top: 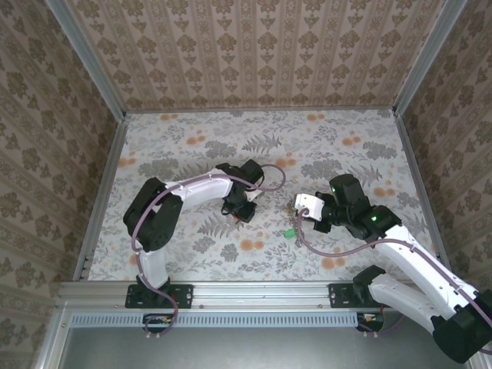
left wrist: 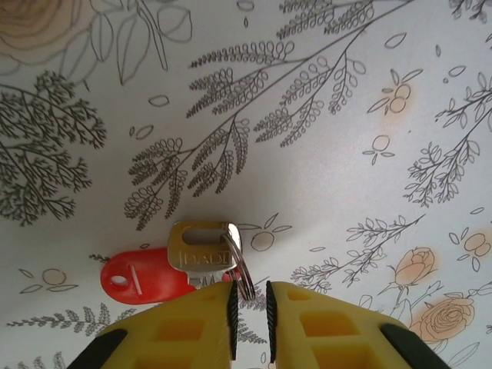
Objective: Put the keys on the keyring
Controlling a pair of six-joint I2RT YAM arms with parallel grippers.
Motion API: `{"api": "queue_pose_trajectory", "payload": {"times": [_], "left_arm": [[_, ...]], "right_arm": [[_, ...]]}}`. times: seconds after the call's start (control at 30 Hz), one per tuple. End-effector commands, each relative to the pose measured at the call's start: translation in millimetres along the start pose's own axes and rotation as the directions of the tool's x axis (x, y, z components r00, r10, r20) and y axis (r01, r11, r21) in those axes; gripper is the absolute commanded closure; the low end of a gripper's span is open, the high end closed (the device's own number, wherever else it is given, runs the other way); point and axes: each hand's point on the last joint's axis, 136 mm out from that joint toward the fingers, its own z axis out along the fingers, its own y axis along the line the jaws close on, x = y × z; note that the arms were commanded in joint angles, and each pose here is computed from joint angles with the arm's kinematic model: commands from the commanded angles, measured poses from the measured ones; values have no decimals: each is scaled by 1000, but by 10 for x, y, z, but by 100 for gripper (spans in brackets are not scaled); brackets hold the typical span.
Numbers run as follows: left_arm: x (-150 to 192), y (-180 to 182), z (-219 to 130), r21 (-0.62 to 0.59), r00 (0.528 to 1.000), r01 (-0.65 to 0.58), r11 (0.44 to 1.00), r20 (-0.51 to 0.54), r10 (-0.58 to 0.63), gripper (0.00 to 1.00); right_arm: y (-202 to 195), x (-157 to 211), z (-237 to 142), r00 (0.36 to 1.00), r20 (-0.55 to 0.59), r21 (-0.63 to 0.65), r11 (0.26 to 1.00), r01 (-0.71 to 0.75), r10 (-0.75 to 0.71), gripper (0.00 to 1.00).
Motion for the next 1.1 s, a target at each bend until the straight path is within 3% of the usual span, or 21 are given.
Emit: {"api": "queue_pose_trajectory", "payload": {"times": [0.0,0.4,0.53,0.57,0.67,0.77,0.87,0.97,1.07], "left_arm": [[19,52,33,-37,999,-35,999,-32,34,81],[75,5,177,-50,996,-63,997,-71,60,84],[62,8,137,-54,995,-72,996,-66,68,100],[62,-7,117,-47,995,-81,996,-66,78,100],[58,-89,-35,-30,986,-162,986,-45,161,100],[17,-153,-315,-32,963,-266,963,40,267,100],[-37,-337,-697,8,896,-405,914,201,395,100],[21,-660,-1067,79,745,-612,787,394,539,100],[-2,-778,-1373,15,607,-699,715,539,583,100]], "right_arm": [[-76,-175,-81,998,70,22,1000,1,-2,100],[-81,-198,-87,997,82,24,1000,-9,7,100],[-78,-197,-89,996,85,23,1000,-12,10,100],[-75,-203,-93,996,87,22,1000,-12,11,100],[-30,-220,-116,995,100,5,1000,-3,2,100],[139,-251,-154,992,117,-65,997,47,-39,100],[274,-314,-178,990,125,-119,990,79,-64,100],[298,-376,-185,983,167,-124,988,96,-74,100],[266,-467,-157,973,218,-109,989,101,-76,100]]}}
